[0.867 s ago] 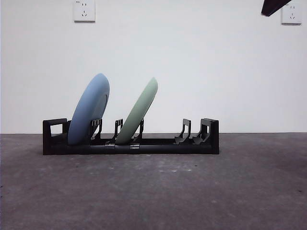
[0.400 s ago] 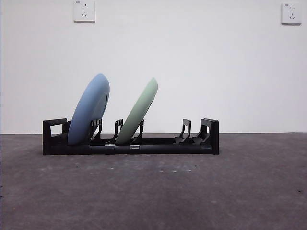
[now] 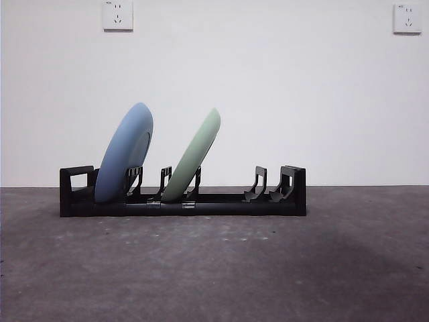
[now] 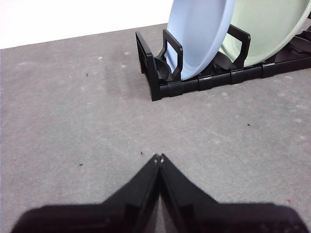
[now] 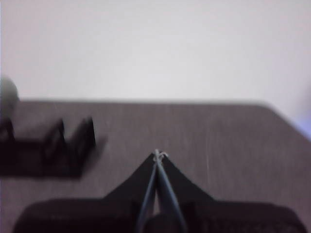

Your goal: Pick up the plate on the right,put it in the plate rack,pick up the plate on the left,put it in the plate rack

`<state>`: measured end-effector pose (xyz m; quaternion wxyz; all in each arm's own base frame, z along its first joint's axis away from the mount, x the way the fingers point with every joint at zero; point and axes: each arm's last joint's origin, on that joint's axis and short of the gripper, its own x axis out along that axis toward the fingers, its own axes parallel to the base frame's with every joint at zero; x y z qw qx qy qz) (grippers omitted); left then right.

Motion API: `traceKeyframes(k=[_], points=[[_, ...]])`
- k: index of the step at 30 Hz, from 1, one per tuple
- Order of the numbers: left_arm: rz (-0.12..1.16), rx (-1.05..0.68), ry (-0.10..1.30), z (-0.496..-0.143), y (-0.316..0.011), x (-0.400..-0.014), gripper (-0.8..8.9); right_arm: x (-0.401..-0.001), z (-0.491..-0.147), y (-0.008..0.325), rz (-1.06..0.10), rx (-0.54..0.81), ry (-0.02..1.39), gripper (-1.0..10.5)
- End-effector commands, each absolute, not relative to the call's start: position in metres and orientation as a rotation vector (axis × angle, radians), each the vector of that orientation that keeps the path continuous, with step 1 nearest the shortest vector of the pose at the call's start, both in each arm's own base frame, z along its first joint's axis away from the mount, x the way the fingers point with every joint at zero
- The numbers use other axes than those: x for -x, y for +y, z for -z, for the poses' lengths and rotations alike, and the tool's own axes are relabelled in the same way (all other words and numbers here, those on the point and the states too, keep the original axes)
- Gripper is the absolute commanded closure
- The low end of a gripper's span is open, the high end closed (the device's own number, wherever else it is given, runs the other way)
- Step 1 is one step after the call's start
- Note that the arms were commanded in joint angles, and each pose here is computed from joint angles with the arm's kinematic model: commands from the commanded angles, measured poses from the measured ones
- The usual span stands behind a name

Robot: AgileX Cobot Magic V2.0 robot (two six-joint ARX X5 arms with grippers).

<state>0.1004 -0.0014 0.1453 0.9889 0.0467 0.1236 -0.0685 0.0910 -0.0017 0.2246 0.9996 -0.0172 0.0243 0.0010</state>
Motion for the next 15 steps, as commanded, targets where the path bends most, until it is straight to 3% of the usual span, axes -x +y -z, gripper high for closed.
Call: traceKeyframes(k=[1,9,15], points=[[0.141,-0.083,0.251,-0.143,-0.001,-0.101,8.15,-0.093,-0.197,-0.003,0.04,-0.027,0.074,9.4],[0.14,-0.083,0.252,-0.143,-0.001,-0.101,8.15,-0.096,-0.154,-0.003,0.048,-0.027,0.145,9.4],[0.139,-0.084,0.251,-0.143,-0.001,-0.101,8.15,-0.096,-0.15,-0.004,0.062,0.005,0.18,9.4]])
